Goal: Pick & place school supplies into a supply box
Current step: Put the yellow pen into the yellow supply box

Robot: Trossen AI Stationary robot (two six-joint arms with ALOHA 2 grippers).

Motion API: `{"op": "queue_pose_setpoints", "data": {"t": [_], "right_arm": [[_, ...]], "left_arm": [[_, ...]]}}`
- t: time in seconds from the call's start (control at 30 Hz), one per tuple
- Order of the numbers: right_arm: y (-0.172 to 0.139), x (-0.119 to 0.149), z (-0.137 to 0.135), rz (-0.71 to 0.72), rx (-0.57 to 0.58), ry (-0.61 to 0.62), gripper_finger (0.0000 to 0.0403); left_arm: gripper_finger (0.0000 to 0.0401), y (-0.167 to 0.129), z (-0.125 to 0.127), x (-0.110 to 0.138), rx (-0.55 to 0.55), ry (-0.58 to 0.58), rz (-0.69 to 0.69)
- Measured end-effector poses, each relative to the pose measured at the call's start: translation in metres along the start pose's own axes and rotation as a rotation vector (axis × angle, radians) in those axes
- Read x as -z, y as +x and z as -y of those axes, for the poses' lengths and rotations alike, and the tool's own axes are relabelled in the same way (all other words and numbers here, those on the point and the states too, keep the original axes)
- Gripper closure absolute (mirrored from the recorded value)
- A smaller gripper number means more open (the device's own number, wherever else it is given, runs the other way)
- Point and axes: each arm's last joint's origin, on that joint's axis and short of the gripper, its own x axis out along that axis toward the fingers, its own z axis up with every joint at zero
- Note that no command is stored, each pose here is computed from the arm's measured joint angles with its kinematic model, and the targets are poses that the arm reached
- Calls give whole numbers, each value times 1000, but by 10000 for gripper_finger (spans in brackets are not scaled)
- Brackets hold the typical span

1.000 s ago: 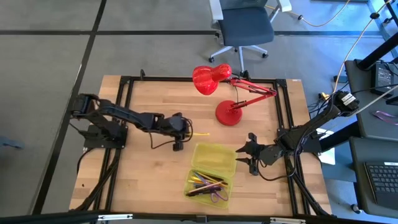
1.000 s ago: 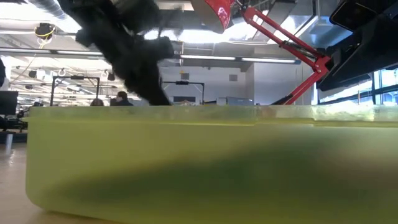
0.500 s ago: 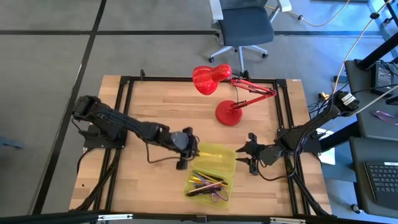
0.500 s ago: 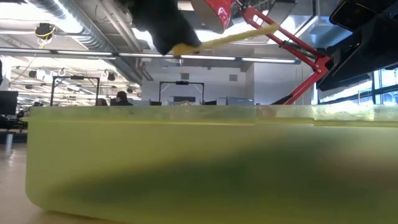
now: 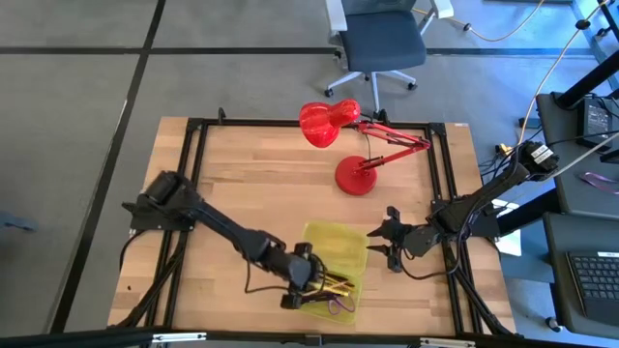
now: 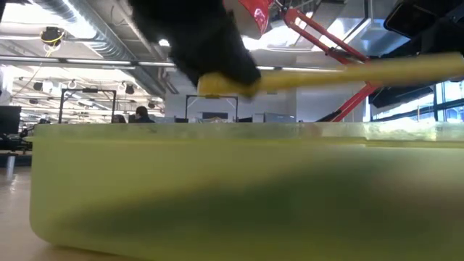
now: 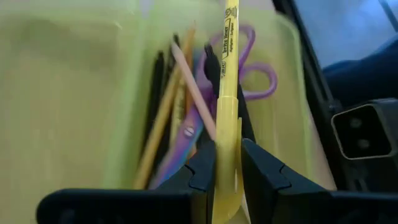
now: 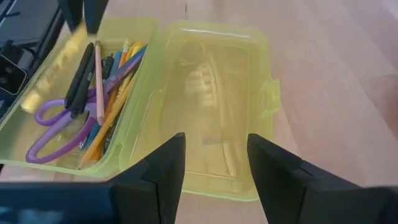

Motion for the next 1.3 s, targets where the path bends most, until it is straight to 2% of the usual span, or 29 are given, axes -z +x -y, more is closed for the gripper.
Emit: {"op": "queue_pose_setpoints", "data": {"t": [0.17, 0.37, 0.5, 0.57, 0.73, 0.93, 1.1, 1.3], "right_arm": [[0, 0, 0, -3, -2, 31, 226], [0, 1, 0, -15, -11, 140, 226], [0, 4, -3, -111, -118, 261, 226], [0, 7, -7, -159, -150, 284, 226], [7, 21, -13, -241, -119, 313, 226], [14, 36, -20, -298, -100, 239, 226], [17, 47, -30, -267, -86, 136, 226], [28, 61, -37, -237, -33, 85, 226]], "left_arm": [[354, 18, 4, 13, -13, -53, -53], [354, 26, 1, 22, -43, -99, -111], [354, 26, -2, 23, -75, -102, -121], [353, 26, -4, 23, -101, -102, -116], [346, 26, -10, 23, -121, -136, -128], [330, 26, -12, 23, -99, -144, -148], [323, 25, -12, 22, -73, -131, -157], [324, 22, -14, 19, -59, -120, -147]]}}
